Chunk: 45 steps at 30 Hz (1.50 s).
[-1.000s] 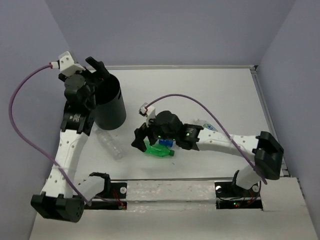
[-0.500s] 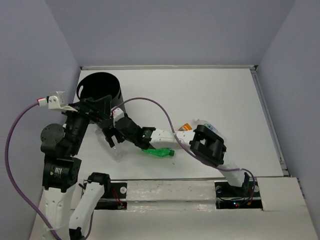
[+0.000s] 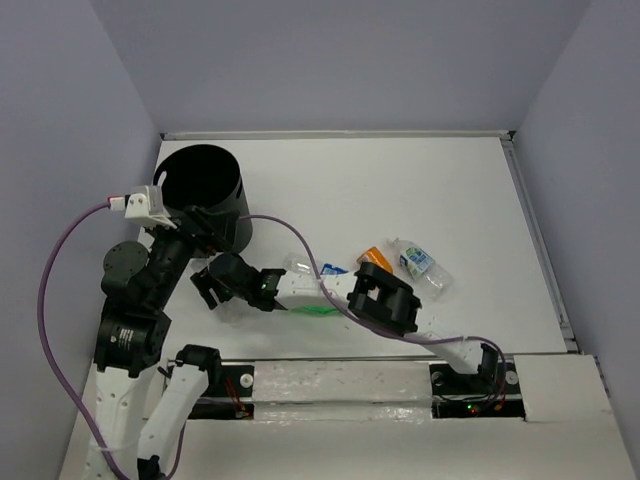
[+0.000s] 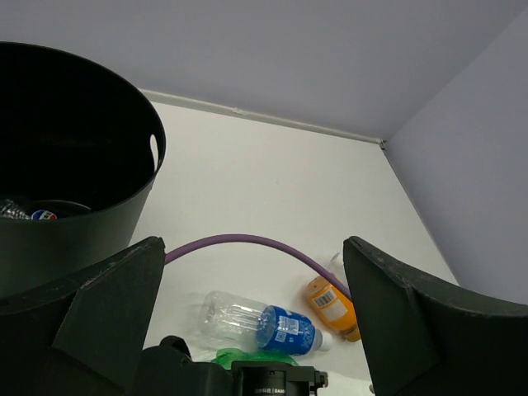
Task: Put the plastic bottles in the bin
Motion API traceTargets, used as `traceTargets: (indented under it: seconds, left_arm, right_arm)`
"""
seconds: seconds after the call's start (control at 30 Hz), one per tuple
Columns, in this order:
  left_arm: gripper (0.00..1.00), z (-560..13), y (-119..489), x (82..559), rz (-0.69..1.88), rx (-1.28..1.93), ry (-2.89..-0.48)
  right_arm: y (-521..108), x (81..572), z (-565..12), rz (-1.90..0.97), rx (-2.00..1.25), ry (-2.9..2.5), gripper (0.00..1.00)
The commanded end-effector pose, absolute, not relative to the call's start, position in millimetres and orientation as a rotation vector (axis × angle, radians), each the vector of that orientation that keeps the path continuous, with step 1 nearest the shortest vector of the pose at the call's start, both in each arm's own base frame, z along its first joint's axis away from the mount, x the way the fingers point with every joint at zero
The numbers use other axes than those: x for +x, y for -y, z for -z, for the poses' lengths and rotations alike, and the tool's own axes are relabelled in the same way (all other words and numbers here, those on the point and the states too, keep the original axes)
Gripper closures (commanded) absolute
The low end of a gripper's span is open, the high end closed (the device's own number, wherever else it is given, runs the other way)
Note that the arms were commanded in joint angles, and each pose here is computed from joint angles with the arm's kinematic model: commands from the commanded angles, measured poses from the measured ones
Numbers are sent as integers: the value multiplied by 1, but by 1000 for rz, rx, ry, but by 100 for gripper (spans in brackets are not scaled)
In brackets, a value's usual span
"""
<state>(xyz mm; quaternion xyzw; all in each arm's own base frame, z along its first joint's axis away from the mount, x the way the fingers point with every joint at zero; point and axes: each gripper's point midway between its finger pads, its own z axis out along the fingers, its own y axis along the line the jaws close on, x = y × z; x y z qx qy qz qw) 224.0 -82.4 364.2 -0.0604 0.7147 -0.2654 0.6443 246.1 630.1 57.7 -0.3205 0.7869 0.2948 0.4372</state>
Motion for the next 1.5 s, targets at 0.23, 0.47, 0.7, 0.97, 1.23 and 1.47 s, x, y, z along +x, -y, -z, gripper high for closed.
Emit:
traceTargets:
  seconds: [0.23, 0.47, 0.7, 0.97, 1.23, 1.47]
  left_arm:
    - [1, -418, 64, 211, 520, -152, -1479]
    - [1, -492, 56, 175, 589, -175, -1280]
    - [1, -515, 55, 150, 624, -152, -1215]
    - [1, -495, 55, 146, 630, -164, -1239]
    - [1, -487, 40, 151, 535, -200, -1265]
    - [1, -468, 45, 161, 542, -201, -1298]
  right_arm:
    - [-608, 227, -163, -852, -704, -1804, 62]
    - [-561, 210, -289, -996, -620, -1552, 65]
    - [-533, 241, -412, -967, -503, -1268, 71]
    - [-554, 317, -474, -949, -394, -1039, 73]
    - [-588, 340, -484, -917, -378, -787, 73]
    - [-596, 365, -453, -939, -364, -785, 69]
